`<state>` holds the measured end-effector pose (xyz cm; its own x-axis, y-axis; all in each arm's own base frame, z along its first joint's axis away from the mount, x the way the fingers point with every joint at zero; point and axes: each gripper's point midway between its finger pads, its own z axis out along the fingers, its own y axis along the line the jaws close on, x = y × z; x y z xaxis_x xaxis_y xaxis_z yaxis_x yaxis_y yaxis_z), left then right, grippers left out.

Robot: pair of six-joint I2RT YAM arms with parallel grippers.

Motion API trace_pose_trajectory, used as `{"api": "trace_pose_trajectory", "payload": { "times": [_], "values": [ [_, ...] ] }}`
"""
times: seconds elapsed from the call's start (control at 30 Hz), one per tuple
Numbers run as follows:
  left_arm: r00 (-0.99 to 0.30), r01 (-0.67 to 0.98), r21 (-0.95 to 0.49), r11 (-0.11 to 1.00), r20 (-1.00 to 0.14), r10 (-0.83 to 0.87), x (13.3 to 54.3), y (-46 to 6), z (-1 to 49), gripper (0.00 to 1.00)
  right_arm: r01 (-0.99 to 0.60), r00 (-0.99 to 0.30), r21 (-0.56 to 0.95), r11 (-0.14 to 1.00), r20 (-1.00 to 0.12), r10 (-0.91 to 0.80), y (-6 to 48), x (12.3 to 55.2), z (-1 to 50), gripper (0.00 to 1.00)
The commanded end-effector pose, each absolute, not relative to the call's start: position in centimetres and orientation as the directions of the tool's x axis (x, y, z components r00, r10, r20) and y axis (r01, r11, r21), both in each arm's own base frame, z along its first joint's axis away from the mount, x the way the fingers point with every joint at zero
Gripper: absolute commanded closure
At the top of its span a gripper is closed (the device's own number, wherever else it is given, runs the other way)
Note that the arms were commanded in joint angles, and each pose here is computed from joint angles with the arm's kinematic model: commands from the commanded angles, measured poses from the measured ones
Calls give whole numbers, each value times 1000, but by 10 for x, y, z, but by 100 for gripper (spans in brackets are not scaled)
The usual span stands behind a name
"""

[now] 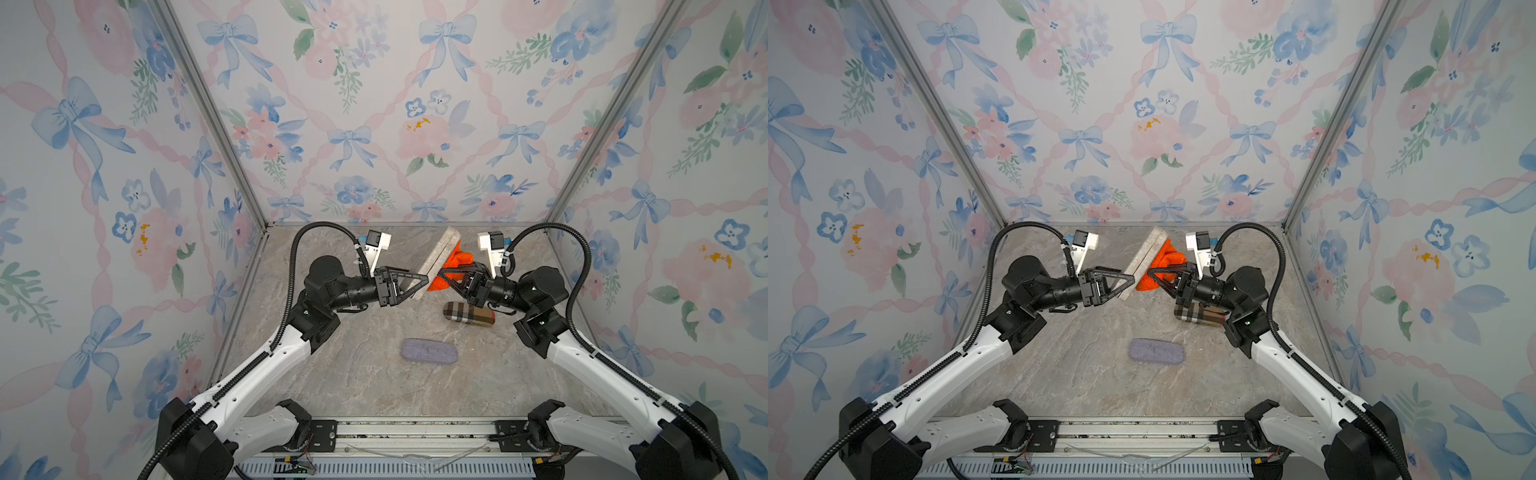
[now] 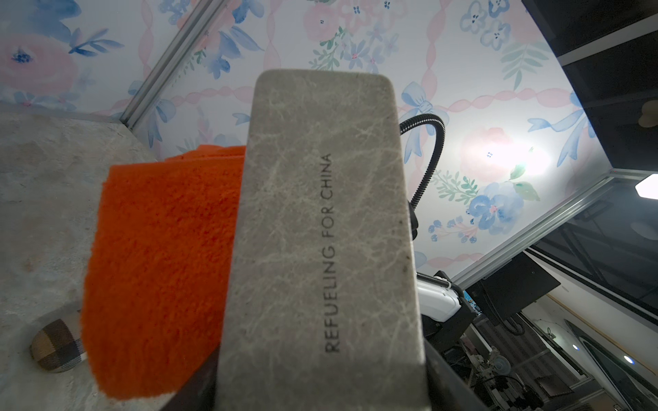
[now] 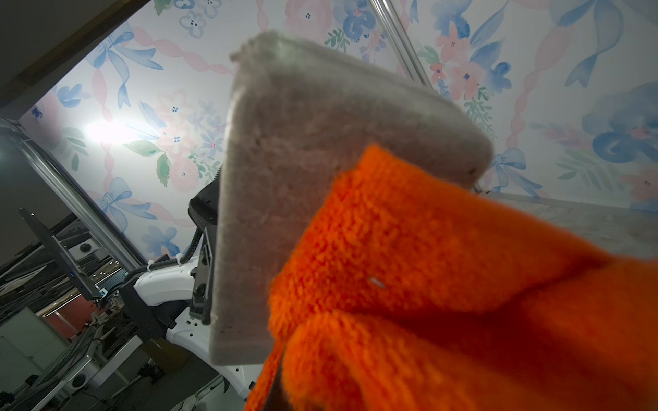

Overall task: Wipe the eyeglass case
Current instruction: Wipe the dirt from the eyeglass case, then place the eyeglass case at the center of the board, then place the cleaning item at the center of the board.

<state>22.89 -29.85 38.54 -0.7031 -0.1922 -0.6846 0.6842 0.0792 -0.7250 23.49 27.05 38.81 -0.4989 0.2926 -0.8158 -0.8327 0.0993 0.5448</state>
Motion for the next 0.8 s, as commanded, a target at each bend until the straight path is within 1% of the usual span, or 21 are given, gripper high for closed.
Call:
{"api": "trace_pose_trajectory", "payload": {
  "times": [0.0,0.1,0.17,0.23,0.3,0.37,0.43,0.47,0.53,0.6,0.63,0.67,0.73,0.77],
  "values": [
    [-715,694,-720,18,-692,-102,221,-306,380,75,-907,-388,419,38,-868,311,268,213,425,100],
    [-730,680,-733,13,-679,-81,220,-306,373,75,-905,-353,403,136,-890,289,259,232,427,100],
    [-742,668,-744,6,-667,-62,215,-305,366,75,-893,-345,407,192,-893,290,249,252,427,100],
    [-757,652,-758,6,-651,-43,210,-303,355,75,-863,-372,450,229,-873,316,235,277,428,100],
    [-774,632,-775,26,-632,-42,208,-300,338,75,-841,-397,487,238,-852,340,224,296,428,100],
    [-790,610,-792,23,-610,-51,205,-296,325,75,-798,-440,538,272,-828,347,215,315,418,100],
    [-786,613,-789,36,-614,-66,209,-286,317,75,-749,-479,583,315,-805,350,204,330,407,100],
    [-783,614,-787,61,-617,-79,213,-281,310,75,-727,-496,599,335,-796,348,199,335,402,100],
    [-739,656,-741,144,-669,-79,229,-271,310,75,-668,-541,632,392,-775,327,187,346,391,100],
    [-695,688,-669,280,-719,-11,245,-268,298,75,-618,-564,620,483,-778,277,176,351,381,100],
    [-653,721,-602,342,-756,47,254,-267,292,75,-590,-577,606,534,-779,246,170,353,377,100],
    [-628,739,-556,381,-773,90,261,-266,287,75,-561,-599,598,572,-771,217,165,353,372,100],
    [-566,781,-461,421,-808,166,275,-266,278,75,-488,-644,566,664,-747,164,151,357,360,100],
    [-529,807,-419,417,-826,194,279,-267,275,75,-461,-662,555,692,-734,149,145,358,356,100]
  ]
}}
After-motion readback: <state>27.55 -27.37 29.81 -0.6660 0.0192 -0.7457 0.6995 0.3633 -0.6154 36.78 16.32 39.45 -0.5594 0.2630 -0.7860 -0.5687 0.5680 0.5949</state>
